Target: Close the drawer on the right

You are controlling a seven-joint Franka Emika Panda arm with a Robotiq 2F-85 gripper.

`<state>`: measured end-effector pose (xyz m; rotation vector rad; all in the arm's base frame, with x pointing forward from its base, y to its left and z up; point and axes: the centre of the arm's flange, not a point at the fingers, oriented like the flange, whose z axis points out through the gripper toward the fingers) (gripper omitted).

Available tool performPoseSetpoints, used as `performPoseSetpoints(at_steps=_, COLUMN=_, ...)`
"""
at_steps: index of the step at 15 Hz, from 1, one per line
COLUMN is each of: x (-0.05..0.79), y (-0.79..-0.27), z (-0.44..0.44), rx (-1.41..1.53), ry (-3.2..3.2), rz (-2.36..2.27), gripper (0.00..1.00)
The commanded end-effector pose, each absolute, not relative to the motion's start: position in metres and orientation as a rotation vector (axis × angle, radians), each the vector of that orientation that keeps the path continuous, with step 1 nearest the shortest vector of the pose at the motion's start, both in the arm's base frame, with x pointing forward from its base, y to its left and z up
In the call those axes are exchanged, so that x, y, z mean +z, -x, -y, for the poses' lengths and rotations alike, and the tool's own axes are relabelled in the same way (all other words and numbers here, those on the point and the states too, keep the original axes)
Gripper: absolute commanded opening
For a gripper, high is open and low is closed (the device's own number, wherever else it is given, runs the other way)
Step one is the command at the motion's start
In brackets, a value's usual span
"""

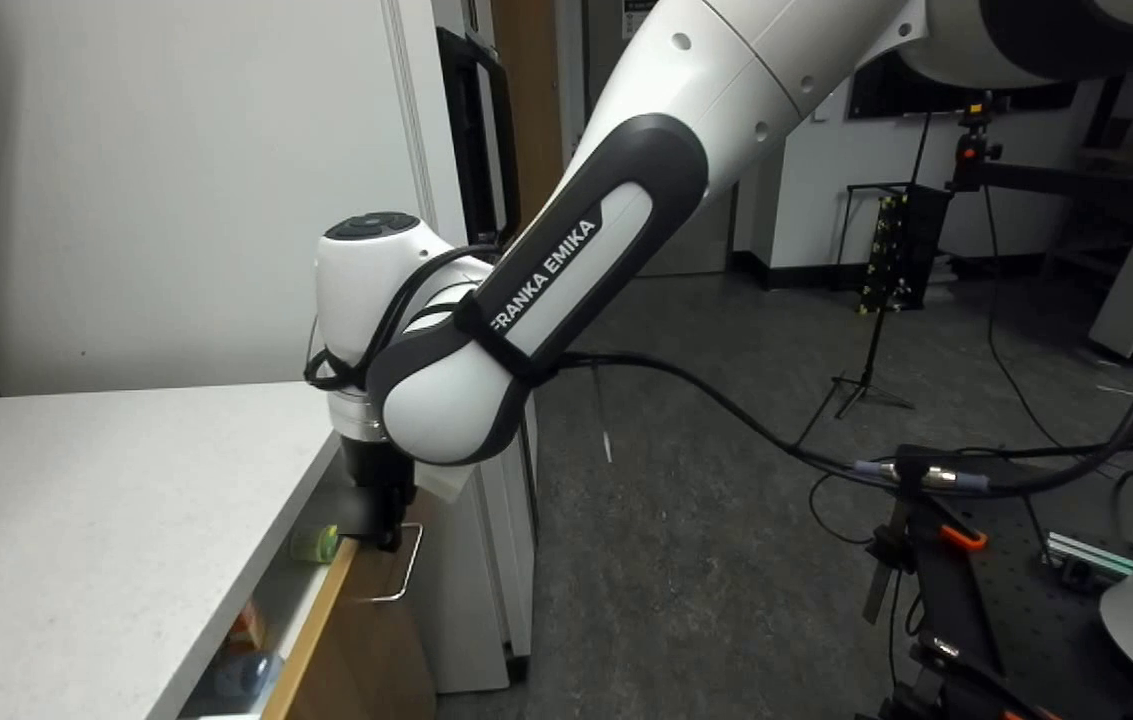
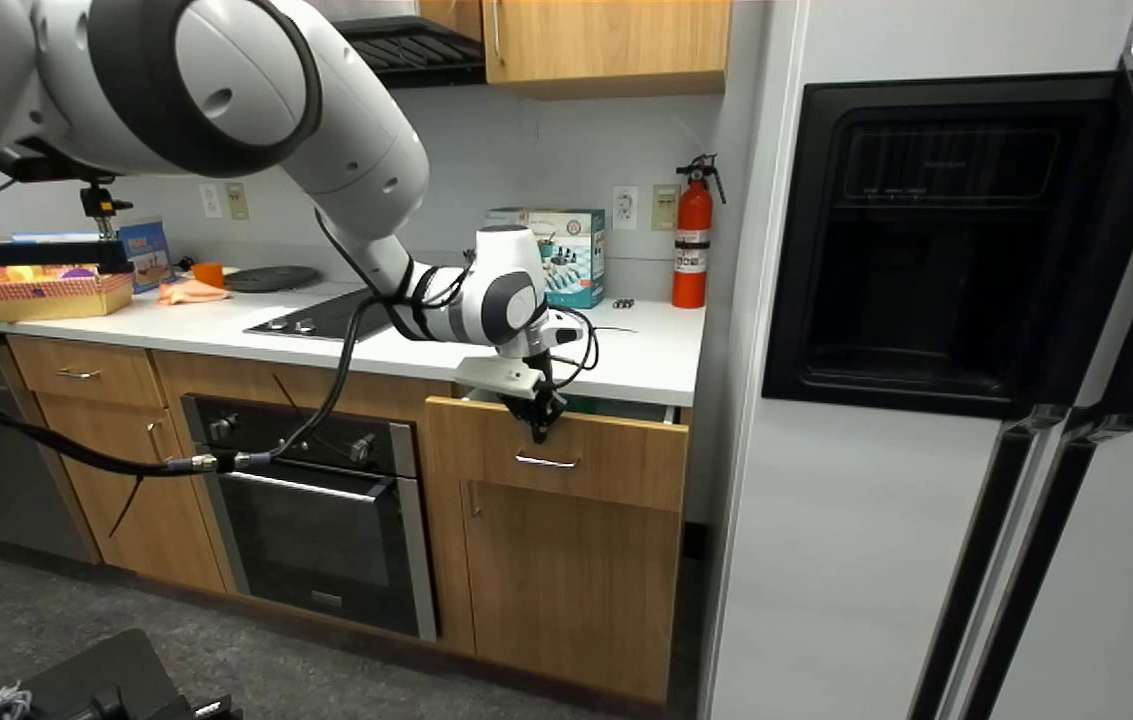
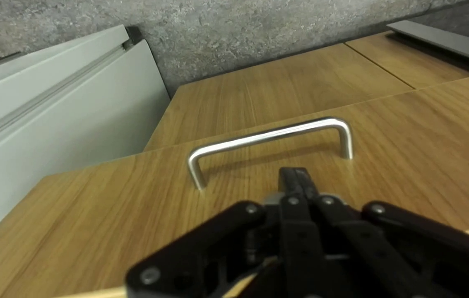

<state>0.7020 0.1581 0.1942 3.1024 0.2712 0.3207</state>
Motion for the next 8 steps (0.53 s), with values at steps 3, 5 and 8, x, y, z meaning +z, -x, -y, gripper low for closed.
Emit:
performPoseSetpoints(at_steps=3, x=0.264, y=-0.723, z=-0.177, rx=0.376, ry=-3.119, rz=-0.473, gripper=0.0)
performPoseSetpoints(at_steps=5, x=0.3, y=-0.725, z=-0.181, rx=0.374, ry=-3.108, rz=-0.553, gripper=0.0)
performPoseSetpoints(at_steps=8, x=0.349, y=-0.726, z=-0.179, rx=0.383, ry=-3.066, rz=-0.625, gripper=0.0)
